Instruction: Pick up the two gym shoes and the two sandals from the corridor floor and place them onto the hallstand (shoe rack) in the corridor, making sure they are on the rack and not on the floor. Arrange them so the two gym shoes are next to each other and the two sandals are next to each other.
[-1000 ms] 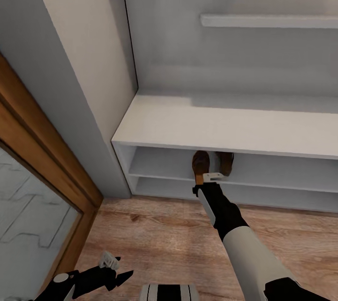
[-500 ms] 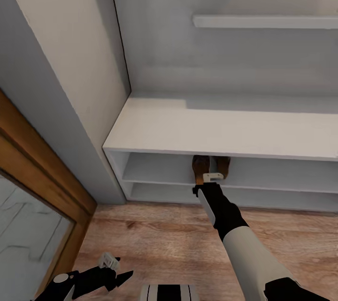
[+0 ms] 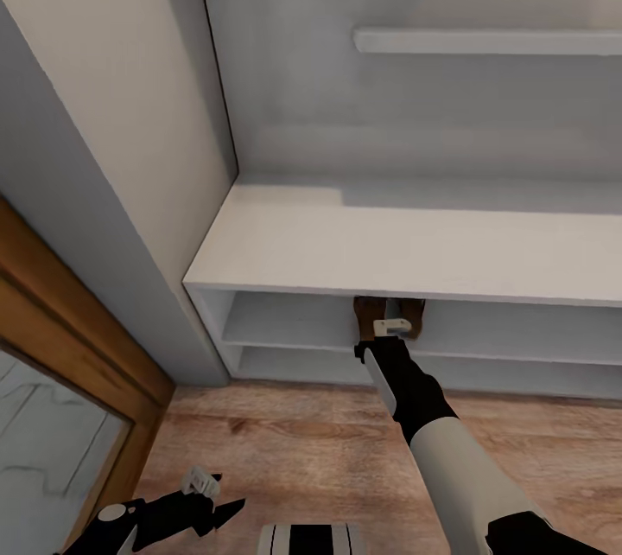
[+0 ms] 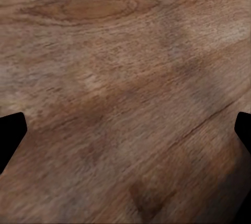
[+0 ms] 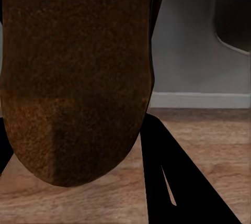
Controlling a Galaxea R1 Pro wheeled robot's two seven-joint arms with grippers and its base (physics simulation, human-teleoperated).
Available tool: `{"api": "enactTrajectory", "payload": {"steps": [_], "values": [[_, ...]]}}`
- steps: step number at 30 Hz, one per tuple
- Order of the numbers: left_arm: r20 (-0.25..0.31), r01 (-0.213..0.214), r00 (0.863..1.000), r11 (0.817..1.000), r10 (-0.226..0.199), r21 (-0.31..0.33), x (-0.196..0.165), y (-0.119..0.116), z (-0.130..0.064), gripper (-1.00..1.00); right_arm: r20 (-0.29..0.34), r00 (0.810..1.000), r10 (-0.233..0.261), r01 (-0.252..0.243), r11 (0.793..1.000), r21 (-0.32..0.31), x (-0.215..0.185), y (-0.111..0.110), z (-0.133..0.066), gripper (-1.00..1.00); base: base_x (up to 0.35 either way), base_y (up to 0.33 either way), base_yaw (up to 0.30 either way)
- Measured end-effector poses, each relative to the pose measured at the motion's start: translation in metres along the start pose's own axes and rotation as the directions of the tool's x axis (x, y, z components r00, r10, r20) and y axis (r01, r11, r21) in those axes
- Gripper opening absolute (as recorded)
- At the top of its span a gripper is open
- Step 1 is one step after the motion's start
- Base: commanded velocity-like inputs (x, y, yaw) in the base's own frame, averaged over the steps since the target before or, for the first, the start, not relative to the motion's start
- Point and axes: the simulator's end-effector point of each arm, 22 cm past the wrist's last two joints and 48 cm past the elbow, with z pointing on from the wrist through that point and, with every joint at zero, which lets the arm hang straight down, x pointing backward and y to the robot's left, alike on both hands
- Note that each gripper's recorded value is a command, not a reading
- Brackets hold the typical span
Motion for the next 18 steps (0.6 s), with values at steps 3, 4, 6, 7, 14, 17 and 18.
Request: {"api": "enactTrajectory", "payload": {"steps": [3, 4, 6, 7, 14, 17, 18], "values": [[0.0, 0.0, 1.0, 1.0, 0.0, 0.0, 0.0, 0.0003, -0.0001, 1.0, 0.0, 1.0, 0.001, -0.001, 1.0, -0.001, 0.0, 0.0002, 0.0, -1.0, 0.045, 0.0, 0.0], [0.0, 0.0, 1.0, 1.0, 0.0, -0.001, -0.0001, 0.0004, -0.0002, 1.0, -0.001, 1.0, 0.001, -0.001, 1.0, -0.001, 0.0001, 0.0001, 0.0, -1.0, 0.014, 0.0, 0.0], [0.0, -0.001, 1.0, 1.0, 0.001, -0.001, -0.0002, 0.0006, -0.0003, 1.0, 0.0, 1.0, 0.001, -0.001, 1.0, -0.001, 0.0, 0.0003, 0.0001, -1.0, 0.007, 0.0, 0.0], [0.0, 0.0, 1.0, 1.0, 0.0, -0.001, -0.0002, 0.0007, -0.0003, 1.0, 0.0, 1.0, 0.001, -0.001, 1.0, -0.001, 0.0, 0.0003, 0.0001, -1.0, 0.004, 0.0, 0.0], [0.001, -0.001, 1.0, 1.0, 0.001, -0.001, -0.0007, 0.0004, -0.0003, 1.0, 0.001, 1.0, 0.002, -0.002, 1.0, -0.001, -0.0005, 0.0002, -0.0004, -1.0, 0.11, 0.0, 0.0], [0.002, -0.001, 1.0, 1.0, 0.001, -0.001, -0.0009, 0.0007, -0.0004, 1.0, 0.001, 1.0, -0.002, 0.002, 1.0, 0.003, -0.0005, -0.0006, -0.0003, -1.0, 0.134, 0.0, 0.0], [0.002, -0.001, 1.0, 1.0, 0.001, -0.002, -0.0008, 0.0008, -0.0005, 1.0, 0.001, 1.0, -0.002, 0.002, 1.0, 0.003, -0.0005, -0.0008, -0.0002, -1.0, 0.045, 0.0, 0.0]]}}
